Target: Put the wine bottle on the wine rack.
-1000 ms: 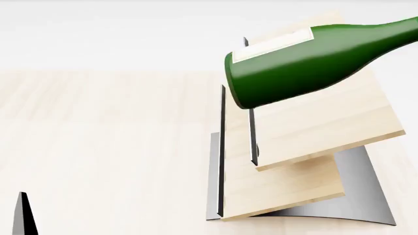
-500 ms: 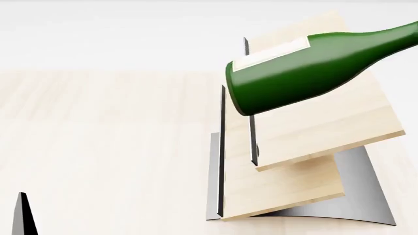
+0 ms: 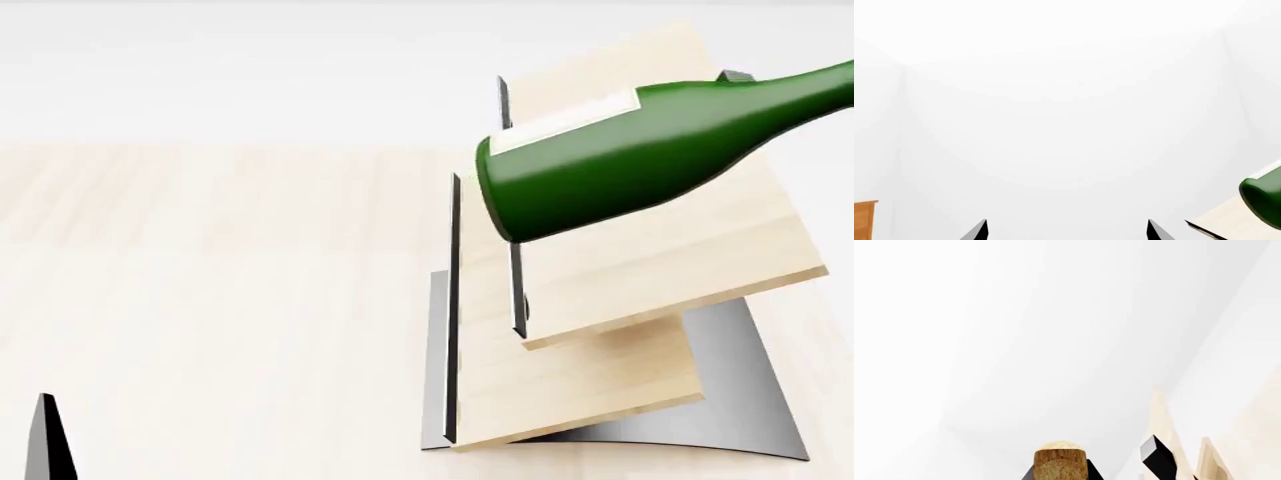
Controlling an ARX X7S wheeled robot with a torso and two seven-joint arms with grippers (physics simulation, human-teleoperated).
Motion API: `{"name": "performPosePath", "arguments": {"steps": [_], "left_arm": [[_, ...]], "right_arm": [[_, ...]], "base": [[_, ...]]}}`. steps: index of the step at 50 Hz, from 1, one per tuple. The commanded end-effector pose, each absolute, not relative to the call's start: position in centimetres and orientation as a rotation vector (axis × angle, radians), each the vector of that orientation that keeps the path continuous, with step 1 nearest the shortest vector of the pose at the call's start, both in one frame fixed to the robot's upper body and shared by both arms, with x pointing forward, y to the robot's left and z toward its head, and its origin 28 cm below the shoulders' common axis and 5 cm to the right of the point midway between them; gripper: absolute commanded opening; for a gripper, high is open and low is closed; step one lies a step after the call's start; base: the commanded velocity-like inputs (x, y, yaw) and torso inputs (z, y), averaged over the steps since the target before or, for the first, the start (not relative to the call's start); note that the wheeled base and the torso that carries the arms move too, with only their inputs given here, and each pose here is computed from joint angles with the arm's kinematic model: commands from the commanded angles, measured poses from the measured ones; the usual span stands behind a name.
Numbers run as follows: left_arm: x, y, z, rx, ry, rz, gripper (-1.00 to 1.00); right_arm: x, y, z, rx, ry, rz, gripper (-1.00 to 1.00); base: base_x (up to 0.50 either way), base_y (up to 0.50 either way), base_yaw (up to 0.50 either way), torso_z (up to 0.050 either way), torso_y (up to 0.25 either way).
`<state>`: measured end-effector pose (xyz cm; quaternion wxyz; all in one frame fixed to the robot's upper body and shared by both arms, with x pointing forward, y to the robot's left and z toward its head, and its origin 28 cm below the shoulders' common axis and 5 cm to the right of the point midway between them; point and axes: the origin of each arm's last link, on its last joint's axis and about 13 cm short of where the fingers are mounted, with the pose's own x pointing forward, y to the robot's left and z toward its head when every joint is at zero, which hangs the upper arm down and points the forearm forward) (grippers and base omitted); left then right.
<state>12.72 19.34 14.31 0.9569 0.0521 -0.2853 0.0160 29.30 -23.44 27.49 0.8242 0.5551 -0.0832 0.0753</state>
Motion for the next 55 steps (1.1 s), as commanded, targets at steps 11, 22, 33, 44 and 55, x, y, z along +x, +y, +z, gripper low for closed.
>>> {"name": "performPosePath", "arguments": {"steps": [11, 22, 33, 44, 55], "left_arm": [[12.7, 19.3, 14.2, 0.106, -0.579, 0.033, 1.0], [12.9, 19.3, 14.0, 0.107, -0.573, 0.033, 1.0], [12.8, 19.3, 14.1, 0.106, -0.575, 0.032, 1.0], [12.9, 19.4, 14.1, 0.105, -0.574, 0.034, 1.0], [12.9, 19.3, 14.1, 0.106, -0.573, 0.033, 1.0]], "right_arm": [[30.0, -24.2, 27.1, 1.168, -0.202, 0.123, -1.0], [30.4, -24.1, 26.8, 1.171, -0.193, 0.123, -1.0], [30.6, -23.8, 26.7, 1.161, -0.181, 0.13, -1.0], [30.9, -23.9, 26.4, 1.16, -0.174, 0.116, -1.0], [31.3, -24.0, 26.1, 1.165, -0.165, 0.1, -1.0]], "base": [[0.0, 0.0, 0.0, 0.0, 0.001], [0.0, 0.0, 0.0, 0.0, 0.001], [0.0, 0.0, 0.0, 0.0, 0.001], [0.0, 0.0, 0.0, 0.001, 0.0], [0.0, 0.0, 0.0, 0.0, 0.001]]}}
